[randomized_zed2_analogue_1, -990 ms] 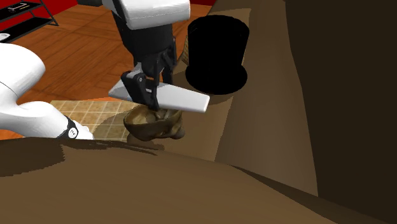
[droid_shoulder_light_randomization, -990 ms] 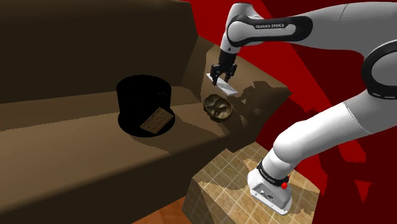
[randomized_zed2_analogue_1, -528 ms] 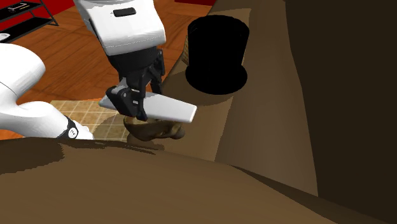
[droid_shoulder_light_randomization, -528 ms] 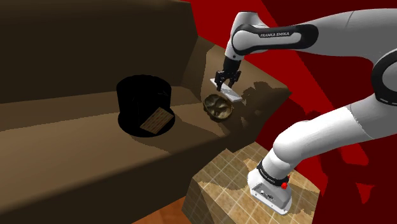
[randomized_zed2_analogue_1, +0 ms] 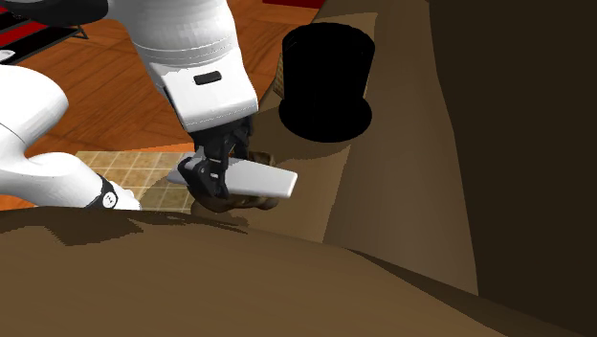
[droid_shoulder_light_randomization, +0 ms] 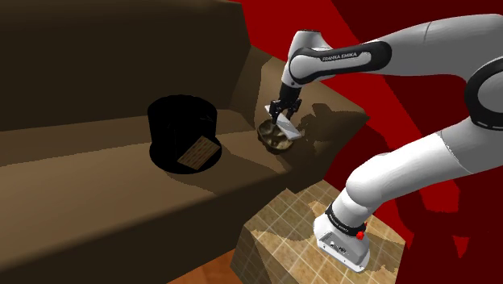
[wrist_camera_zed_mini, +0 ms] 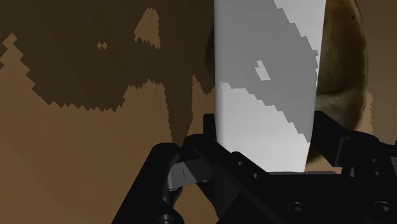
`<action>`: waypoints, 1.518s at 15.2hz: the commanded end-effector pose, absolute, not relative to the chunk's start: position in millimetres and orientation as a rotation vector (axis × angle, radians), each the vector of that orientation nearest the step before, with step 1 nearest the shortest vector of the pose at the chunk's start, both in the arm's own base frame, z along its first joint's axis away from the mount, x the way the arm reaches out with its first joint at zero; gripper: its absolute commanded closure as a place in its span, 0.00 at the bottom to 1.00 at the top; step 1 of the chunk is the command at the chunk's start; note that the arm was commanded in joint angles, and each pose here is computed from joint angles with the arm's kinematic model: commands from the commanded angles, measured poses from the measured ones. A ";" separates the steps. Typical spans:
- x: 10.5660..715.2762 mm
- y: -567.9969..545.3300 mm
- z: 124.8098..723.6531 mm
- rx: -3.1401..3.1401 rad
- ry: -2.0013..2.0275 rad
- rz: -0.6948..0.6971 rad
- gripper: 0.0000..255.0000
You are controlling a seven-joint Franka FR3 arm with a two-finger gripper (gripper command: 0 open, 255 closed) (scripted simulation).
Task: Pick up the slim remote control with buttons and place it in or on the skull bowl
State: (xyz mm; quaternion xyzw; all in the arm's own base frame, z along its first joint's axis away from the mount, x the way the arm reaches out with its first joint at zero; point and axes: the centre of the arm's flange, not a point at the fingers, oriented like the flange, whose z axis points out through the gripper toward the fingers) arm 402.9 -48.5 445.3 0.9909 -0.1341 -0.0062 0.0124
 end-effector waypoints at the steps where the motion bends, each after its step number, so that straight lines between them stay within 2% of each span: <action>1: 402.1 -46.7 436.8 3.089 -0.416 -0.023 1.00; 8: 402.2 -46.7 436.8 3.089 -0.416 -0.023 1.00; 9: 402.6 -46.5 436.4 3.089 -0.416 -0.023 0.00; 14: 402.2 -46.7 436.8 3.089 -0.416 -0.023 0.00; 18: 403.1 -45.6 486.8 3.089 -0.416 -0.023 0.00; 23: 403.1 -45.6 486.8 3.089 -0.416 -0.023 0.00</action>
